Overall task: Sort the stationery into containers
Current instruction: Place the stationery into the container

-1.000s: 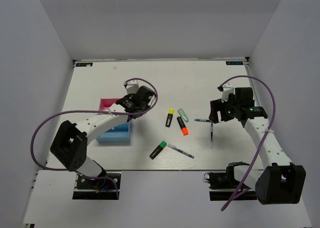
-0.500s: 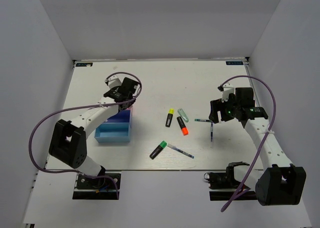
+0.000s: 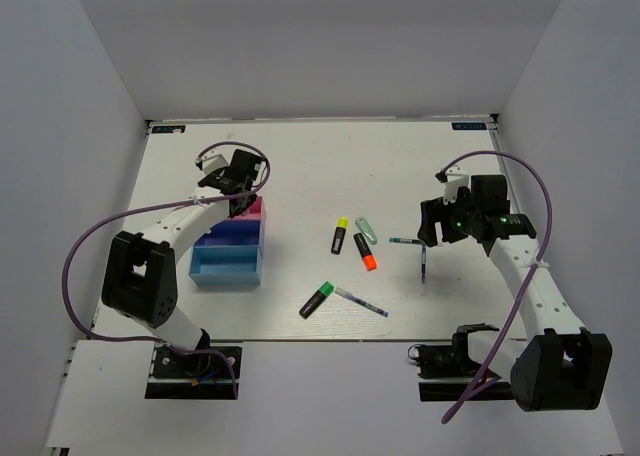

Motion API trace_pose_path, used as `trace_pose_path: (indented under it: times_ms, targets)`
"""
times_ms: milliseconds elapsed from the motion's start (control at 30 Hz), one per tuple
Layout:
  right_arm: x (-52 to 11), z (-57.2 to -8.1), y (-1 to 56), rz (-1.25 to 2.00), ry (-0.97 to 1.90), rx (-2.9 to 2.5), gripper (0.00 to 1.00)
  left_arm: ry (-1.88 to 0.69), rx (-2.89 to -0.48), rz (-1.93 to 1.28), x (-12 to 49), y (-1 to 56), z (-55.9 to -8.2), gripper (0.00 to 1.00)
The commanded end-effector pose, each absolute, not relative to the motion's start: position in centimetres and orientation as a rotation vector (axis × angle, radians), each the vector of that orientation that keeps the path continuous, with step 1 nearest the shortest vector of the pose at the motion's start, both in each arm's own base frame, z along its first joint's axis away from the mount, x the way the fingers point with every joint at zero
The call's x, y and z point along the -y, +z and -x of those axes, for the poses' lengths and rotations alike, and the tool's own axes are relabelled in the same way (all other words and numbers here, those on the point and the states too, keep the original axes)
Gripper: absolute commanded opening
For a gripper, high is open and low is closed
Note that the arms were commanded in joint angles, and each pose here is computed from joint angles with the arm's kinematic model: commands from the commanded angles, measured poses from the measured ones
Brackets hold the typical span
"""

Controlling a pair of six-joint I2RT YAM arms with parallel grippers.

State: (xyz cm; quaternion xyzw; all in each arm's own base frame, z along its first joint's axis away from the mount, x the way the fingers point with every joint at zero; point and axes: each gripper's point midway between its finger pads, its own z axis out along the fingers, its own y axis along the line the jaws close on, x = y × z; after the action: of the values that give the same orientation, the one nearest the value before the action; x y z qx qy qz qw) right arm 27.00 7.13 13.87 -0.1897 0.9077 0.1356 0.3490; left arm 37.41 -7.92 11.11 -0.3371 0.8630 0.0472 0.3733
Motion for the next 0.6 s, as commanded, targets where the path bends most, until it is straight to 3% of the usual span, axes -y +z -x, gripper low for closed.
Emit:
trace_pose_path:
  times_ms: [0,100,300,567]
  targets:
    - [-7.4,-27.6,16.0,0.486,0.365,-2.292,0.83,0.154,-2.171,0.908,6.7,11.4,-37.8,0.0]
    - [-7.3,-27.6,15.9,0.485,0.366,-2.296,0.83,0.171,-2.175,0.916,6.4,11.0,-37.8,0.01]
    - [-7.1,-27.6,15.9,0.474,0.371,-2.298,0.83,0.199,-2.187,0.932,6.1,9.7,-37.5,0.26]
    - [-7.2,-27.5,15.9,0.476,0.377,-2.297,0.83,0.207,-2.194,0.957,6.0,9.5,-37.8,0.48]
